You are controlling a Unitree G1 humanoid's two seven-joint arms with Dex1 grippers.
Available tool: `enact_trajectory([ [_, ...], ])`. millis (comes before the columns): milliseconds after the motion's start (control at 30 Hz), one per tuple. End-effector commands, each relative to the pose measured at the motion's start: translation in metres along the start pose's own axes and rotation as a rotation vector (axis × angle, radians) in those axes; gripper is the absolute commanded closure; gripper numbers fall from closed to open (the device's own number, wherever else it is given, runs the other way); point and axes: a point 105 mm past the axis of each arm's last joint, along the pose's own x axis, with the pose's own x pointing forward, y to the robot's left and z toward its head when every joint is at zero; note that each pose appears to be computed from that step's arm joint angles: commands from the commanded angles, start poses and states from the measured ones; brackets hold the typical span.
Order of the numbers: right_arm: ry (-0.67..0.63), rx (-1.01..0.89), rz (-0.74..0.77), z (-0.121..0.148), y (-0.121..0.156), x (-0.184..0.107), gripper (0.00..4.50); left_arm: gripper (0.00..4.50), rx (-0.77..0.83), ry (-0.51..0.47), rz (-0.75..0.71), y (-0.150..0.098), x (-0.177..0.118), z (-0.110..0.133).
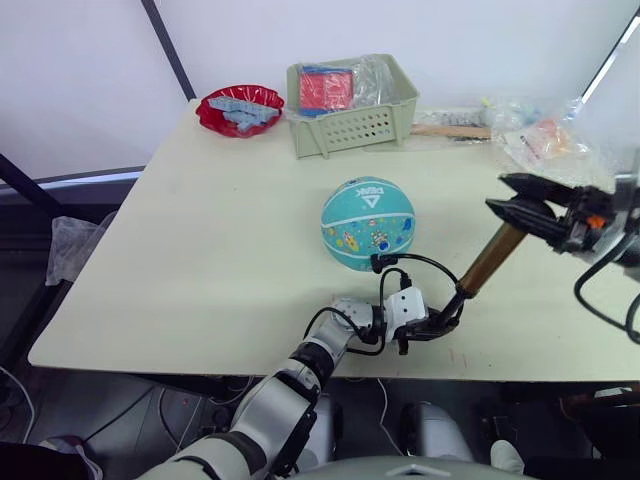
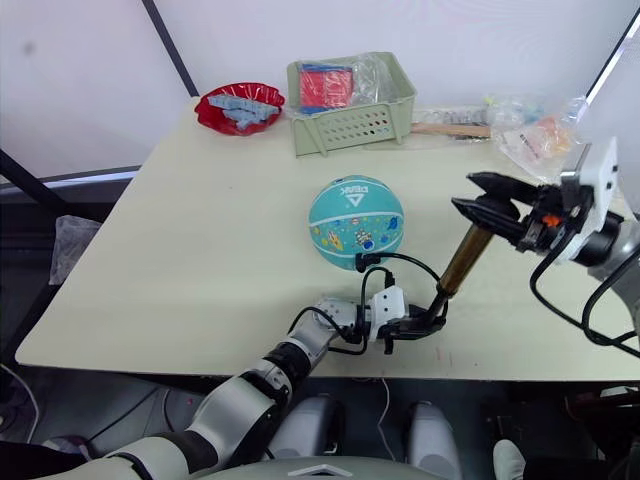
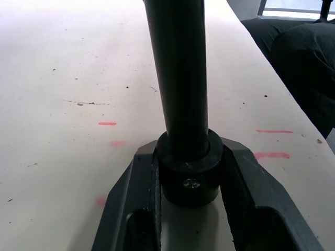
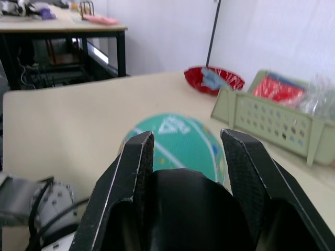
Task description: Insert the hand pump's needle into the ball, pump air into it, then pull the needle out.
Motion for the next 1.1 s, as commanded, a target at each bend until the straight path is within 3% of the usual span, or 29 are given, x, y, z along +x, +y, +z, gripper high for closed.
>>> enact_trajectory([
  [33,-0.092,-0.1,-0.043,0.042,-0.009,-0.009,2.96,3.47,-0.098,0.164,-0.071,-0.027,-0.01,-0.047],
  [300,-0.125,-0.083,-0.043,0.051,-0.007,-0.007,2.96,3.47,-0.1,0.164,-0.074,-0.027,-0.01,-0.047],
  [700,0.071,0.024,-0.053,-0.051,0.012,-0.014,2.96,3.47,-0.095,0.168,-0.07,-0.026,-0.012,-0.047],
  [1100,0.171,0.117,-0.013,-0.124,0.047,-0.011,2.96,3.47,-0.096,0.165,-0.069,-0.026,-0.011,-0.047],
])
